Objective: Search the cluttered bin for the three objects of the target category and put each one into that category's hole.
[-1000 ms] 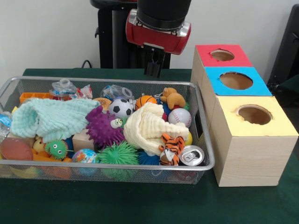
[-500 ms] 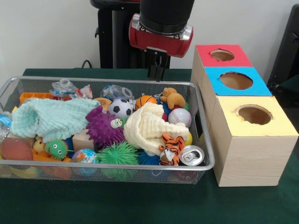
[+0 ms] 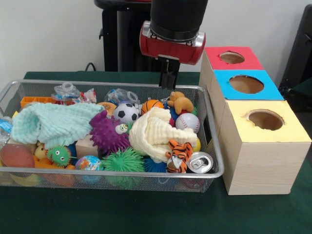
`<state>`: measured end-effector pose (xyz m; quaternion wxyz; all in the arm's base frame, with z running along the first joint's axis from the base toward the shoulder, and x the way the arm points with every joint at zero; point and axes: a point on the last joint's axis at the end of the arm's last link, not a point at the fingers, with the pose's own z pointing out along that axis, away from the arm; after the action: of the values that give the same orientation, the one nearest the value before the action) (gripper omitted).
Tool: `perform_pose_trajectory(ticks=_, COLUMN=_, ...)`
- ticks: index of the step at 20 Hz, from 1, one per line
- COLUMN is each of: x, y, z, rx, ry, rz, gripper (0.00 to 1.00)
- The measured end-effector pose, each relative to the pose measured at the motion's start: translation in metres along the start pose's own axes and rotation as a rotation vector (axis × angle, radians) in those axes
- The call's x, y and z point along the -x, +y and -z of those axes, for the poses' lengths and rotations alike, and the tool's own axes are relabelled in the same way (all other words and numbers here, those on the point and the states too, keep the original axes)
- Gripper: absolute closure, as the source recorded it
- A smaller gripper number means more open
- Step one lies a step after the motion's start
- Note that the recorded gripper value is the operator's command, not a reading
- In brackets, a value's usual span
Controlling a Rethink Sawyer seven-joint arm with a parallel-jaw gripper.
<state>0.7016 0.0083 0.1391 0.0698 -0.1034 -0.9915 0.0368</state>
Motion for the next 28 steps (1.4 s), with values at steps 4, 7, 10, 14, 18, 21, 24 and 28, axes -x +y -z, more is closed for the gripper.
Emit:
perform_pose_trajectory(ticks=4, x=-0.005, y=-0.001, z=-0.008, rx=0.001, ry=-0.005, rz=0.002, gripper=1.00)
perform_pose_trajectory(ticks=7, x=-0.009, y=-0.002, z=-0.012, rx=0.002, ry=-0.003, rz=0.002, gripper=1.00)
perform_pose_trajectory(ticks=10, x=-0.017, y=-0.005, z=-0.014, rx=0.004, ry=0.005, rz=0.000, gripper=1.00)
perform_pose_trajectory(ticks=14, x=-0.024, y=-0.013, z=-0.015, rx=0.006, ry=0.012, rz=-0.009, gripper=1.00)
perform_pose_trajectory(ticks=18, x=-0.030, y=-0.023, z=-0.014, rx=0.011, ry=0.022, rz=-0.022, gripper=1.00)
perform_pose_trajectory(ticks=21, x=-0.032, y=-0.028, z=-0.015, rx=0.016, ry=0.029, rz=-0.028, gripper=1.00)
perform_pose_trajectory(ticks=24, x=-0.032, y=-0.034, z=-0.016, rx=0.024, ry=0.031, rz=-0.036, gripper=1.00)
perform_pose_trajectory(ticks=28, x=-0.030, y=-0.041, z=-0.013, rx=0.033, ry=0.027, rz=-0.045, gripper=1.00)
